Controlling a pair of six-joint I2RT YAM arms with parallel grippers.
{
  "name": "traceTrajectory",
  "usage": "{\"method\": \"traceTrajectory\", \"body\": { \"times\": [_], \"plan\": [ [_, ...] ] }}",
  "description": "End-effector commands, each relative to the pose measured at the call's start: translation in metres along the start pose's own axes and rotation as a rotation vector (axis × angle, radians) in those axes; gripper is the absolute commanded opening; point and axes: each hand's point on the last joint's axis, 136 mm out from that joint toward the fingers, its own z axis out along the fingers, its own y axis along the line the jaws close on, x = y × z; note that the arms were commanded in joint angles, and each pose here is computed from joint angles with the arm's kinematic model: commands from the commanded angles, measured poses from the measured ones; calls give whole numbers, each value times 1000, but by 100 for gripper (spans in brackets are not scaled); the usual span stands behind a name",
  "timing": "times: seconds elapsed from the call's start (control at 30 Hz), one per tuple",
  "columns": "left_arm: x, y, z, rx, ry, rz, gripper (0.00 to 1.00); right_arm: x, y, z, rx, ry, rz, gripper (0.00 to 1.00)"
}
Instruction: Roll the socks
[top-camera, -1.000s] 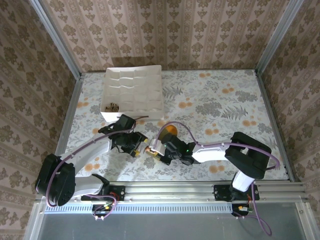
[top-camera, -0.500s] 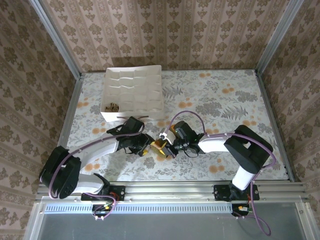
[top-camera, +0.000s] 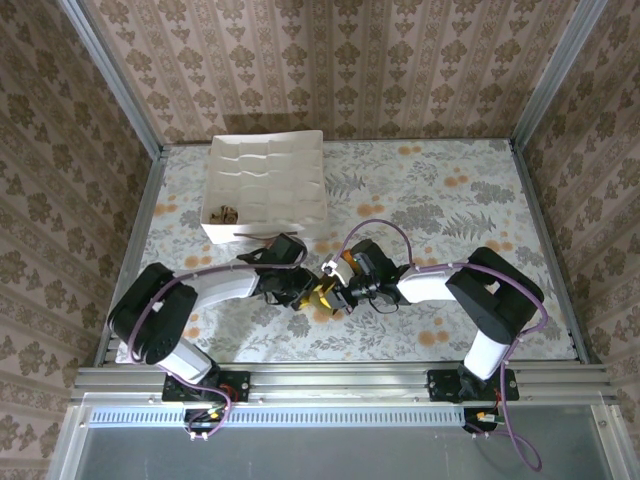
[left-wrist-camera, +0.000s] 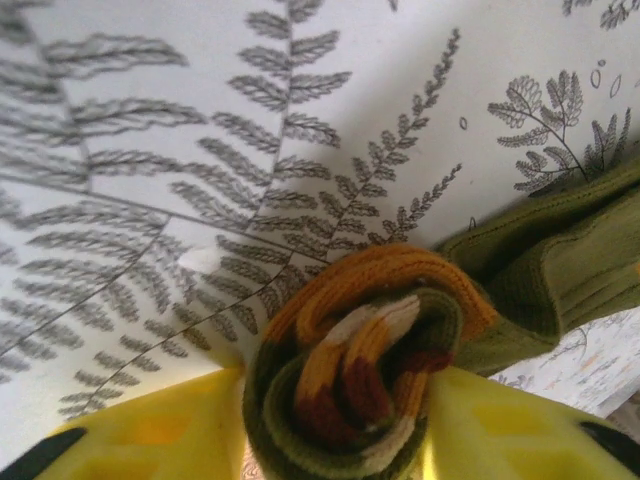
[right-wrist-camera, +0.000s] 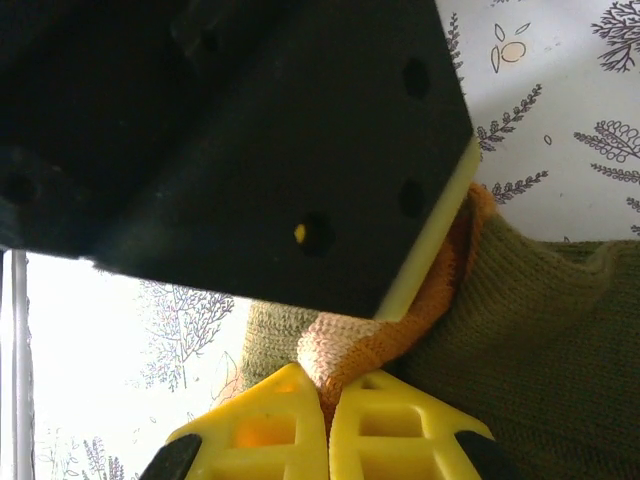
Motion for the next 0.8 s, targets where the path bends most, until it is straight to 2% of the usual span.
{"method": "traceTrajectory", "body": {
  "times": [0.0, 0.07, 0.1, 0.13, 0.2, 0.27, 0.37, 0.5, 0.63, 0.77],
  "plan": [
    [14, 44, 16, -157, 64, -30, 28, 86, -22, 2, 100, 272, 144, 0],
    [13, 66, 14, -222, 55, -84, 6, 80, -22, 2, 107, 272, 108, 0],
    [13, 77, 10, -253, 44, -112, 0, 76, -22, 2, 111, 269, 79, 0],
    [11, 90, 5, -289, 26, -146, 0, 69, -20, 1, 117, 259, 28, 1],
    [6, 110, -11, -345, -27, -198, 0, 50, -10, -3, 134, 213, -108, 14],
    [2, 128, -35, -412, -100, -242, 0, 24, 7, -13, 205, 135, -320, 31],
    [2, 137, -60, -465, -165, -275, 0, -6, 37, -30, 327, 31, -532, 44],
    [9, 137, -62, -485, -147, -317, 0, -10, 76, -30, 394, -20, -646, 48],
    [13, 127, -56, -497, -121, -331, 0, -8, 104, -11, 417, -28, -719, 50],
    [13, 118, -51, -524, -81, -303, 0, -8, 109, 10, 492, -6, -768, 50]
  ]
}}
